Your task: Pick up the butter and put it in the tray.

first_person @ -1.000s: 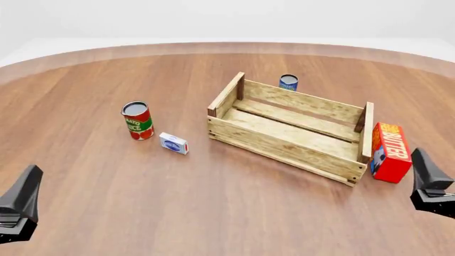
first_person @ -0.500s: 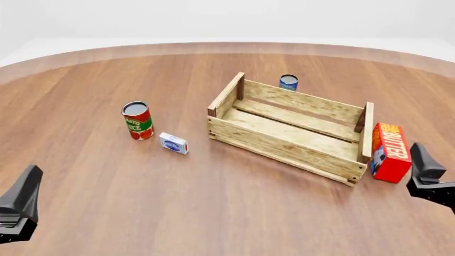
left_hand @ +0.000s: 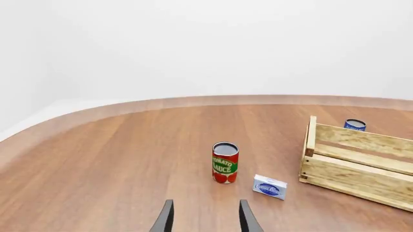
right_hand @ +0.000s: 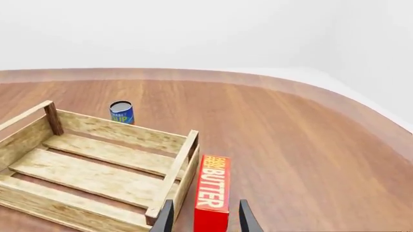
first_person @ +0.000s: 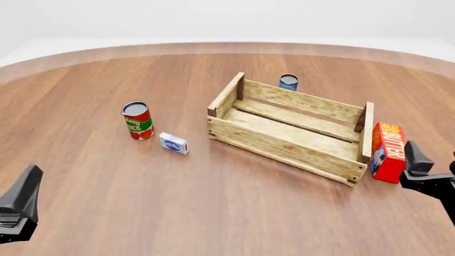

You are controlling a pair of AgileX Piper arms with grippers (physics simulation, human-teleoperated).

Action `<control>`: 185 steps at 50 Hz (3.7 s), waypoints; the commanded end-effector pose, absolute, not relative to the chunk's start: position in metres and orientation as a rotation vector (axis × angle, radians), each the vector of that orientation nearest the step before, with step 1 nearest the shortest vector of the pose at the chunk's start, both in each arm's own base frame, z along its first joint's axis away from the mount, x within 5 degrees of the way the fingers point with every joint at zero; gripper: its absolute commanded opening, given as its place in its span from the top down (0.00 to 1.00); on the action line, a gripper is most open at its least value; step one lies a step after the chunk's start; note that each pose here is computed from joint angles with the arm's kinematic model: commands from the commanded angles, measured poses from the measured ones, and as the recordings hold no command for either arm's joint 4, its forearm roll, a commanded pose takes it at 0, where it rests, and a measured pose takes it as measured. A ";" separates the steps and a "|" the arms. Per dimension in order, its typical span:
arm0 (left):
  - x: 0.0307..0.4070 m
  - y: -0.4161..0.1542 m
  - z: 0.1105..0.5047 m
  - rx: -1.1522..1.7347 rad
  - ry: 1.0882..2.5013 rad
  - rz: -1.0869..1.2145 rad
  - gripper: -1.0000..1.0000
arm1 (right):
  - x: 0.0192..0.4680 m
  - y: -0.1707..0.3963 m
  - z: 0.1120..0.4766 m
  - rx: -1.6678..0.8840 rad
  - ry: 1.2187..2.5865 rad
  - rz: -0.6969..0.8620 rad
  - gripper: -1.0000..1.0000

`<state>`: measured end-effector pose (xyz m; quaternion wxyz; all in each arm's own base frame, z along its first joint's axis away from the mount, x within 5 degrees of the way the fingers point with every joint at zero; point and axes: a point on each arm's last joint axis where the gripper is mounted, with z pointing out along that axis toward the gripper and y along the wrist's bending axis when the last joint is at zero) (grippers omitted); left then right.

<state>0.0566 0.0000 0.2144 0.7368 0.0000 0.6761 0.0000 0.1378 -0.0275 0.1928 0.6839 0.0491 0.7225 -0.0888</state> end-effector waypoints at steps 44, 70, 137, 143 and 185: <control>0.057 0.000 0.214 0.000 1.485 0.000 0.00 | 0.166 -0.036 0.155 0.114 1.709 -0.217 0.00; 0.057 0.000 0.214 0.000 1.485 0.000 0.00 | 0.185 -0.040 0.151 0.111 1.729 -0.217 0.00; 0.057 0.000 0.214 0.000 1.485 0.000 0.00 | 0.219 -0.053 0.113 0.151 1.866 -0.214 0.00; 0.057 0.000 0.214 0.000 1.485 0.000 0.00 | 0.222 -0.055 0.108 0.157 1.882 -0.216 0.00; 0.057 0.000 0.214 0.000 1.485 0.000 0.00 | 0.229 -0.060 0.097 0.196 1.910 -0.207 1.00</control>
